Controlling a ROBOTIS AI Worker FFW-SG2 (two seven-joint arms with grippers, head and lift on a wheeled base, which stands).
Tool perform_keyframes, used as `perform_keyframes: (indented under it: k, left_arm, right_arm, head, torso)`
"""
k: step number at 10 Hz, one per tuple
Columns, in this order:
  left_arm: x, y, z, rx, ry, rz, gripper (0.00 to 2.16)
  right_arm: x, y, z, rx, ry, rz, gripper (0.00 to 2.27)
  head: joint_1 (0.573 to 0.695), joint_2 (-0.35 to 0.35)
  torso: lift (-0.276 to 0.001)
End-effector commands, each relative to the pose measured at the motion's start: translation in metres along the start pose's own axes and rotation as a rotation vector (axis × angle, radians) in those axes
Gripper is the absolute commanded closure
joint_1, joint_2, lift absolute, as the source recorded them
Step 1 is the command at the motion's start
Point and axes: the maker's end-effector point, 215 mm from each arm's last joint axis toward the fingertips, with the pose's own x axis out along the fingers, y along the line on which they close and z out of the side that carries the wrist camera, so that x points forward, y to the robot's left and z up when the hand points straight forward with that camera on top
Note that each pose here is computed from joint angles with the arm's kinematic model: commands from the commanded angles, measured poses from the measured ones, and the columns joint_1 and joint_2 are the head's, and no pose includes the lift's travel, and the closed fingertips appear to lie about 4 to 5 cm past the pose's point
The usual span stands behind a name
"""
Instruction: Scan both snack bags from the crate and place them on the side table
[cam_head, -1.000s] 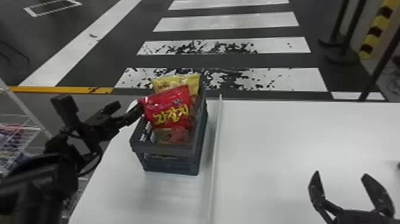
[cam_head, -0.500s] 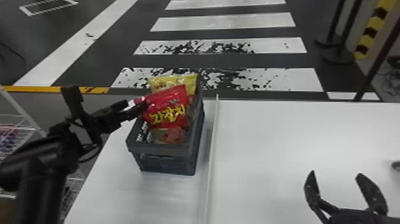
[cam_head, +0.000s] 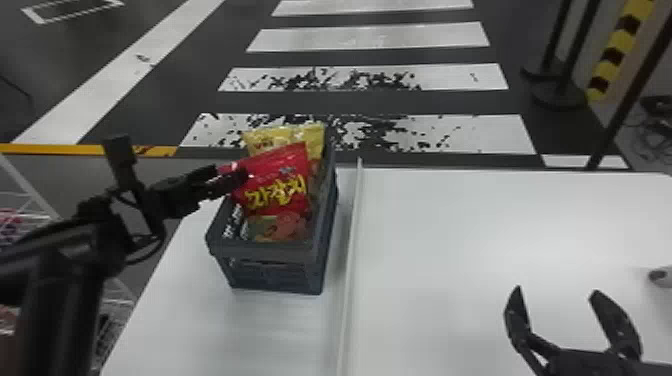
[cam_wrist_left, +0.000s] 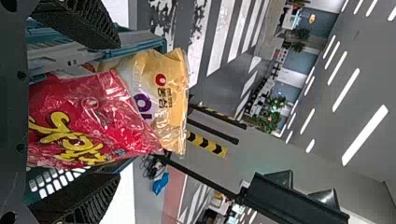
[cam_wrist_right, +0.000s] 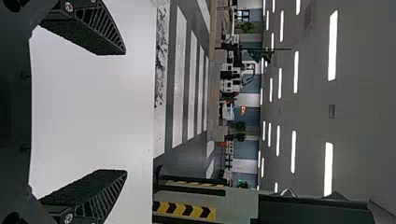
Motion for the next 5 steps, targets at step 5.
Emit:
perform_keyframes:
  k: [5]
  left_arm:
    - [0.0138, -0.0117, -0.0091, 0.012, 0.035, -0.032, 0.70]
  right_arm:
    - [0.0002, -0.0007, -0.0005, 0.000, 0.001, -0.002, 0.08]
  head:
    - [0.695, 0.114]
  torso:
    - [-0.095]
